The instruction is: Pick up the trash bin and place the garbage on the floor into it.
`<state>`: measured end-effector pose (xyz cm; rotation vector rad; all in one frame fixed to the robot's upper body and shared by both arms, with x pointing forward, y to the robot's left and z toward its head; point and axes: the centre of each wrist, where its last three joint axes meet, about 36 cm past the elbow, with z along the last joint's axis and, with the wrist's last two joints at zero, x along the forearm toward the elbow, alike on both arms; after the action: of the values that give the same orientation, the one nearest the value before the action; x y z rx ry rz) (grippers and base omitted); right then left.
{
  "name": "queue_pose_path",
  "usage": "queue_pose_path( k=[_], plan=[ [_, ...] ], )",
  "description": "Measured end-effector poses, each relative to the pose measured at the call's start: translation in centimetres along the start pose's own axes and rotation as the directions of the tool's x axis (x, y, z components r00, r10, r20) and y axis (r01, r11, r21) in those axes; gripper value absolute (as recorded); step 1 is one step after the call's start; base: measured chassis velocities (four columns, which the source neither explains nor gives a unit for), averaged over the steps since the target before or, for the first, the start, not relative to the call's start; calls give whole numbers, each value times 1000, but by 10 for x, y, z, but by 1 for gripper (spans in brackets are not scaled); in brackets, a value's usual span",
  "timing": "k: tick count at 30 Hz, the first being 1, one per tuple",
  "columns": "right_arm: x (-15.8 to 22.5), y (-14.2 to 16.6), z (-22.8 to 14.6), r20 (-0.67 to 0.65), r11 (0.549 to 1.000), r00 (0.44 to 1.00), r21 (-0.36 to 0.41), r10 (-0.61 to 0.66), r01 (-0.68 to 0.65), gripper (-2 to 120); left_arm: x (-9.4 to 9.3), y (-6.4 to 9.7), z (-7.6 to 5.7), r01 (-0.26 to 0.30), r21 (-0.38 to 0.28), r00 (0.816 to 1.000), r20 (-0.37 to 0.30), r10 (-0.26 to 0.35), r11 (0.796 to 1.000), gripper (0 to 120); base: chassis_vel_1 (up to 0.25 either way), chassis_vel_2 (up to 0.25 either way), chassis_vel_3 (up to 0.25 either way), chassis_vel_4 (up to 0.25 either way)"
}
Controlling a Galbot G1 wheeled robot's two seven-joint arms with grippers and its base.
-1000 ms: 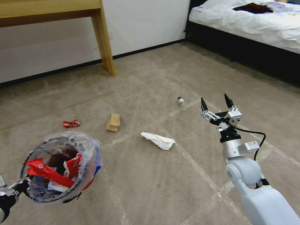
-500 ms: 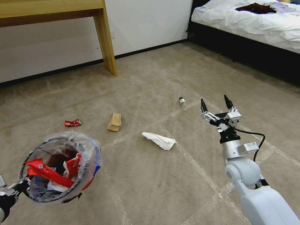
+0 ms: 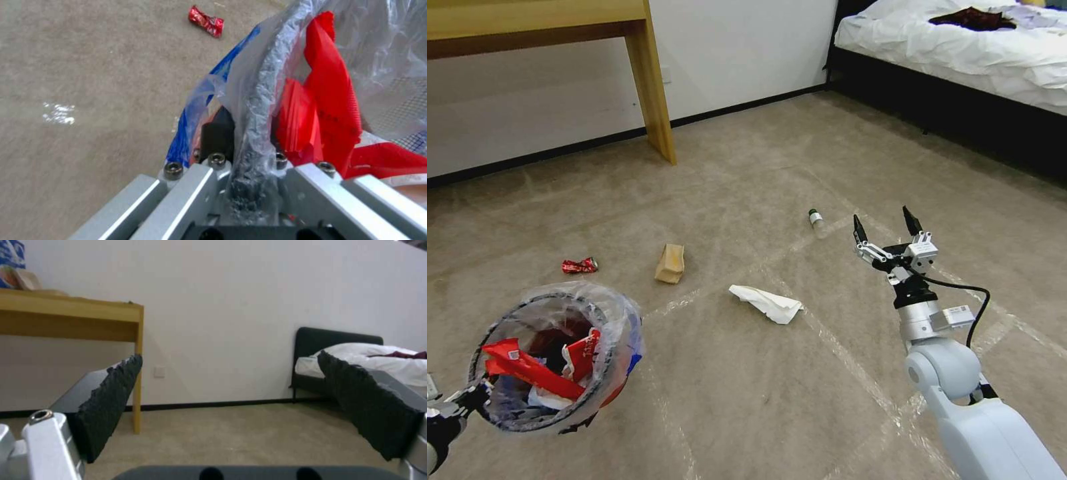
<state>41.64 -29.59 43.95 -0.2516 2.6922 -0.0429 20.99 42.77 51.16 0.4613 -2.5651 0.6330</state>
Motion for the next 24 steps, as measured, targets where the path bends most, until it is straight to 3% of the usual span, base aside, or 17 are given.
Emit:
queue_pose_path(
  k=[11,24],
  plan=[
    [0,2,3,-5,1000,1000,-3,2,-2,100,-1,1,0,0,2,1000,0,0,1000,1,-164,163,175,-167],
    [1,1,4,-8,1000,1000,1,1,-1,100,-2,1,2,0,8,1000,-2,0,1000,1,-90,93,95,-83]
  ],
)
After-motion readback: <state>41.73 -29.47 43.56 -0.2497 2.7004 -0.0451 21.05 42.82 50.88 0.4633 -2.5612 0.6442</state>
